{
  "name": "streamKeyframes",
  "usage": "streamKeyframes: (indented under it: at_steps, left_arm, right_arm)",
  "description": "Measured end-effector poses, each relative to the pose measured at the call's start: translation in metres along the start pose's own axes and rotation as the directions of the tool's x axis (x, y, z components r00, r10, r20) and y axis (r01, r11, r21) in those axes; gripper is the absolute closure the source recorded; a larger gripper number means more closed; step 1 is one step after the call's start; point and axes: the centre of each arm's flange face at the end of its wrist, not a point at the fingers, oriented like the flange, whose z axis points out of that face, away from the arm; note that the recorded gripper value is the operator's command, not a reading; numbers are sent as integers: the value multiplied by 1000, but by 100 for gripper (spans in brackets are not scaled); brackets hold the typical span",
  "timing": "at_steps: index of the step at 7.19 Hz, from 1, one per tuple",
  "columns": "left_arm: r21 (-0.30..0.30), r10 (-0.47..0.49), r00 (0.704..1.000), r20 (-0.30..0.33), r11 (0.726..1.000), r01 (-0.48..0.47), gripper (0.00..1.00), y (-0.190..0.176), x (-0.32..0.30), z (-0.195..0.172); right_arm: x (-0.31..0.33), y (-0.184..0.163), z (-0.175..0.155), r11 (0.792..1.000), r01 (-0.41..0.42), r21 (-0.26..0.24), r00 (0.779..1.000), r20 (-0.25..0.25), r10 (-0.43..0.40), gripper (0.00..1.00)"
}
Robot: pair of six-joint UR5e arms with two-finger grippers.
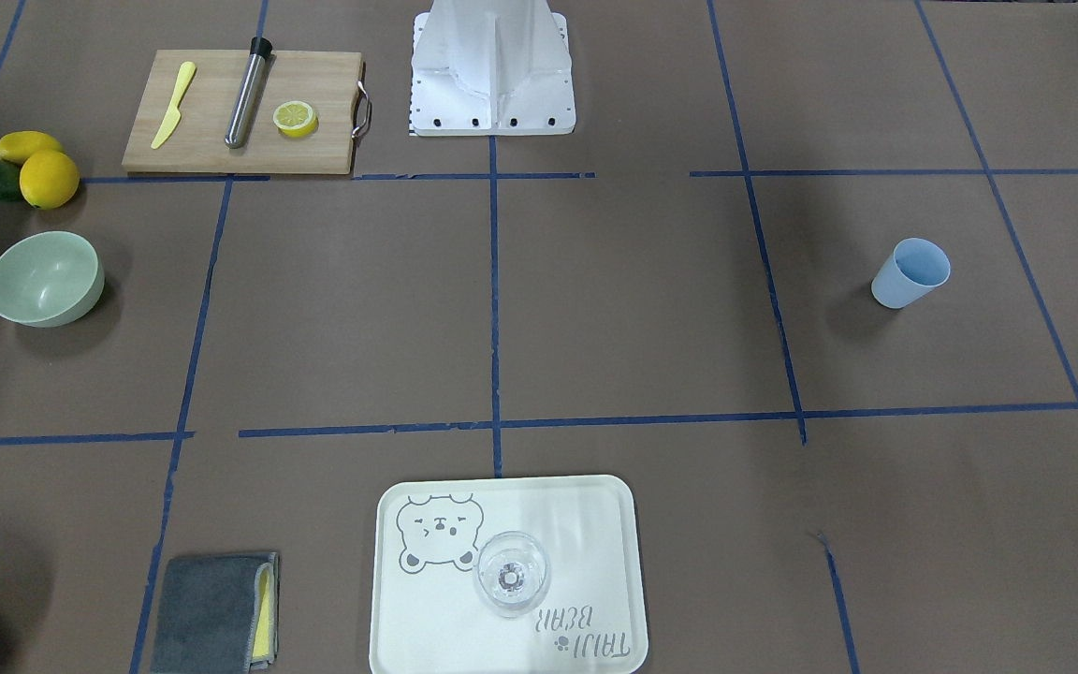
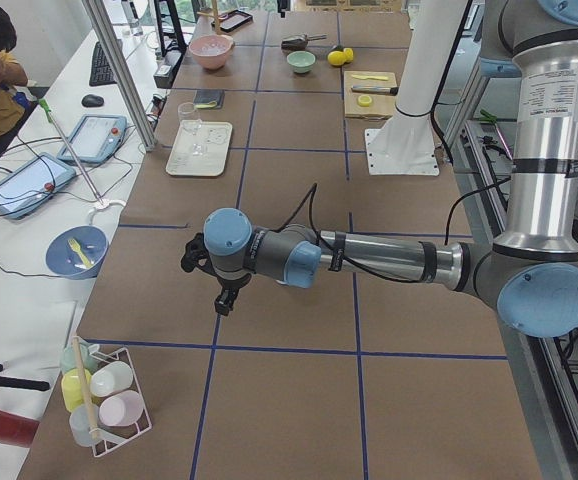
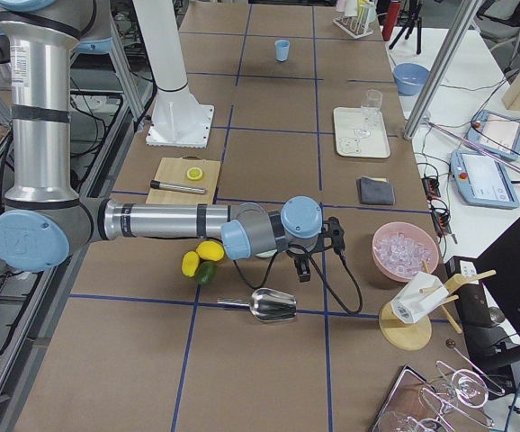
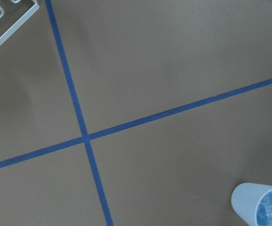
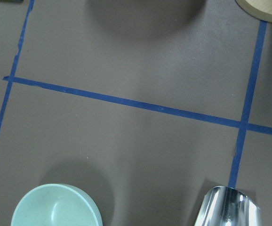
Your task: Pour ice into bowl
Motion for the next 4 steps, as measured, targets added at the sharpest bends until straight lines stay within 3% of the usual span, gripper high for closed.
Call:
streamKeyframes:
  at_steps: [2,4]
  left_arm:
    - [9,24,999,-46,1000,-24,0,-2,12,1]
    - [32,53,997,-57,998,-51,0,-5,16,-1]
  right_arm:
    - [-18,9,20,999,19,-31,1000,23,-18,0]
    - [-22,34,43,999,0,-35,1000,2,1,0]
